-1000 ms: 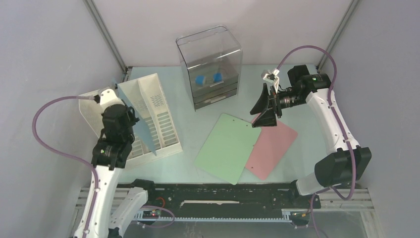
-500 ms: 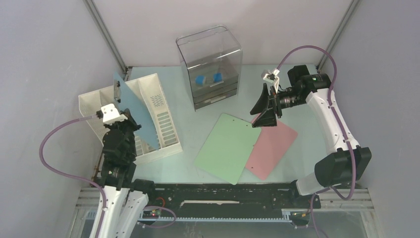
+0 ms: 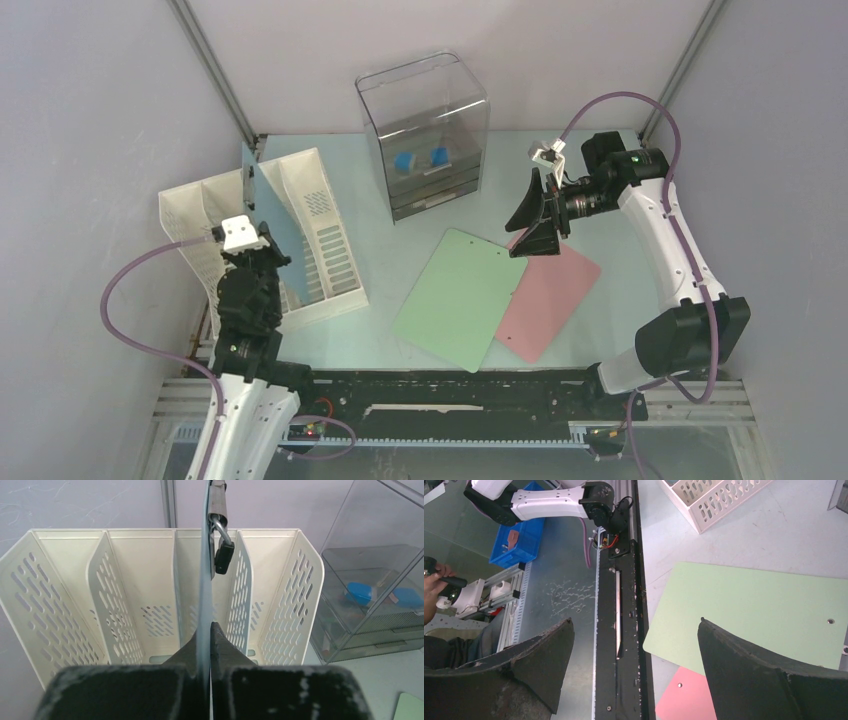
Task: Organize the desk
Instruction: Place the folder in the storage box.
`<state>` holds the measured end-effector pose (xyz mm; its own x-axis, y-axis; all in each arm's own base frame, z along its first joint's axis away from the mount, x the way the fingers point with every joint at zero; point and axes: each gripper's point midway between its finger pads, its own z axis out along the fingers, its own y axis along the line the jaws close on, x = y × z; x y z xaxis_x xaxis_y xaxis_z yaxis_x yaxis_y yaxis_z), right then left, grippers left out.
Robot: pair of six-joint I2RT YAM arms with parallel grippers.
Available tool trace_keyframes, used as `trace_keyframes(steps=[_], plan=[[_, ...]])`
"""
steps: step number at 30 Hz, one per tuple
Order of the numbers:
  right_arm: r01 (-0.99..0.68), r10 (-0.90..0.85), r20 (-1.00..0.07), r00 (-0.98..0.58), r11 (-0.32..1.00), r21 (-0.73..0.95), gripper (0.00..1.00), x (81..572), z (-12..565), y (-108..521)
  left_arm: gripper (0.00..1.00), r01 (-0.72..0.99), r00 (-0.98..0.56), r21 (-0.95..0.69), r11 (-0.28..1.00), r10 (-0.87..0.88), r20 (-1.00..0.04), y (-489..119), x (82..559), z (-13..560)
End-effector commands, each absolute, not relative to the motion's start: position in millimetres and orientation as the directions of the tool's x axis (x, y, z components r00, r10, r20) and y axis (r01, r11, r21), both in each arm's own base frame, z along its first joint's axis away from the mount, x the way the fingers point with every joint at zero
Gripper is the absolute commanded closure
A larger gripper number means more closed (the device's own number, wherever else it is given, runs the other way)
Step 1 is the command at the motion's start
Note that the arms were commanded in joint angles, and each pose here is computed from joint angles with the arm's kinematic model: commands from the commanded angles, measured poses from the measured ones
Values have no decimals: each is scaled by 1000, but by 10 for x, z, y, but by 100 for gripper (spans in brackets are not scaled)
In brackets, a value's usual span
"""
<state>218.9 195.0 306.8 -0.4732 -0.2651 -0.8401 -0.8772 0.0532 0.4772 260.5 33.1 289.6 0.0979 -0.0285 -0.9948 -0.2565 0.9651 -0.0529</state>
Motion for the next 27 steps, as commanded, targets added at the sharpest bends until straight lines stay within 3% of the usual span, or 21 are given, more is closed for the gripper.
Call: trace_keyframes(steps=[1, 5, 8, 17, 27], plan=[[-894, -242, -864, -441, 31, 448, 0, 2167, 3183, 1953, 92, -256, 164, -81, 963, -40, -986, 350, 2556, 3086], [-892, -242, -862, -445, 32, 452, 0, 2171, 3175, 1953, 38, -254, 131, -107, 961, -75, -989, 339, 2496, 3047], [-890, -242, -861, -448, 32, 454, 0, 2176, 3170, 1954, 17, -230, 114, -140, 963, -117, -987, 292, 2435, 3103], [-895, -255, -861, -439, 41, 444, 0, 2187, 3132, 1936, 1, -15, 19, -234, 972, -234, -972, -114, 2169, 3431], [-898, -250, -864, -437, 71, 434, 0, 2241, 3111, 1866, 0, 272, 3, -350, 896, -364, -931, -607, 1789, 3852]])
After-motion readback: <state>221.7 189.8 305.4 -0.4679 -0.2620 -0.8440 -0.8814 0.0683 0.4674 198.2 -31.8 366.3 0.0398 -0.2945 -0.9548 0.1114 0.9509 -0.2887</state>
